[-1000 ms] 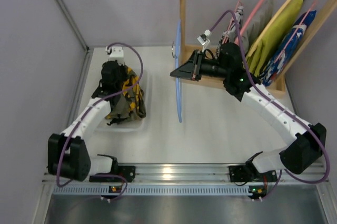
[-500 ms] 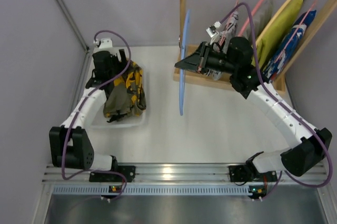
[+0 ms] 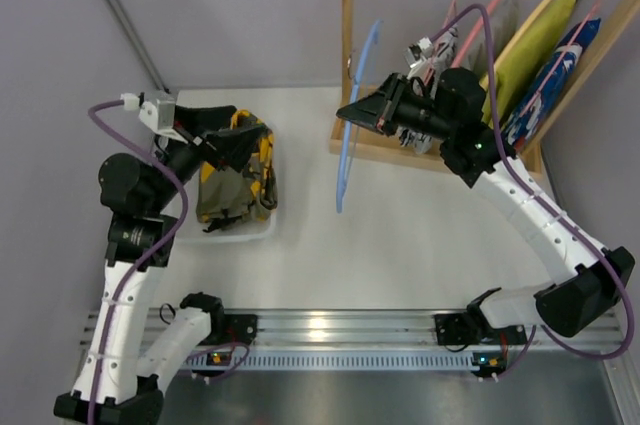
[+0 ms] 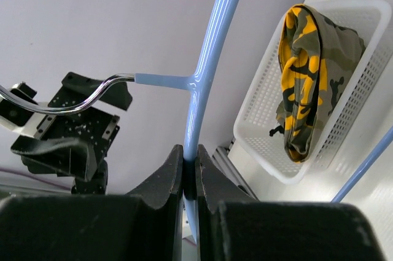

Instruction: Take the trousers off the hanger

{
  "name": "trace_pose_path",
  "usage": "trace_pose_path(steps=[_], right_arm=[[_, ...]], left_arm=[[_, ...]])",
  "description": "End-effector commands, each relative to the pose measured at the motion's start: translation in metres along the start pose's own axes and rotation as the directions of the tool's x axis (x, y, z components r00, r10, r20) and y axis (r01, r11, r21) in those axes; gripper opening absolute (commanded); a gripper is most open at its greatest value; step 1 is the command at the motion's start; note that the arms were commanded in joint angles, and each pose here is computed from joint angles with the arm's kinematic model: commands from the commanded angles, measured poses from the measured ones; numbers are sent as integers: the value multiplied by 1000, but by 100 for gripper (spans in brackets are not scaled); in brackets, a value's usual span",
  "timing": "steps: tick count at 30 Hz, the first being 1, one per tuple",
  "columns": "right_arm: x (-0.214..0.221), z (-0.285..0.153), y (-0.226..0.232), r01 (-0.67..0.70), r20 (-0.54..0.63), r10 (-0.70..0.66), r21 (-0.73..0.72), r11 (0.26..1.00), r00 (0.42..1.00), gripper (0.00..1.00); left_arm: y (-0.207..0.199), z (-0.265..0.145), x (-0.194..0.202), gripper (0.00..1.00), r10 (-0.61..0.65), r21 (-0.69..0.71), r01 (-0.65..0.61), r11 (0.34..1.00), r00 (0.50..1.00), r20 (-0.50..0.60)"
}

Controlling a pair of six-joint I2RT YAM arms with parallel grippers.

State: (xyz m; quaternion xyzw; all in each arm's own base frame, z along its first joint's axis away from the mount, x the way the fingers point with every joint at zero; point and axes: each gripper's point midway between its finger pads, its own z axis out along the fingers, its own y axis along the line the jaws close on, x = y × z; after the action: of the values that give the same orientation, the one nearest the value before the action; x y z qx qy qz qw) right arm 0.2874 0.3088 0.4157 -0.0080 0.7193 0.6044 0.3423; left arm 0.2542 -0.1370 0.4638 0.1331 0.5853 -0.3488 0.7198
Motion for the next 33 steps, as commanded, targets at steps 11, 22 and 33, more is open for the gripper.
trace_pose_path(steps=[11, 22, 33], right_arm=[[-55, 8, 23, 32, 188, -27, -28, 999, 982, 0], [-55, 5, 35, -2, 193, 14, -62, 998, 981, 0], [-35, -8, 33, -1, 161, 8, -43, 999, 987, 37]], left_arm=[[-79, 53, 99, 87, -76, 206, 168, 964, 917, -392], [-94, 72, 140, 68, -49, 162, 138, 977, 885, -462], [-74, 71, 112, 0, -89, 26, 106, 994, 924, -373]])
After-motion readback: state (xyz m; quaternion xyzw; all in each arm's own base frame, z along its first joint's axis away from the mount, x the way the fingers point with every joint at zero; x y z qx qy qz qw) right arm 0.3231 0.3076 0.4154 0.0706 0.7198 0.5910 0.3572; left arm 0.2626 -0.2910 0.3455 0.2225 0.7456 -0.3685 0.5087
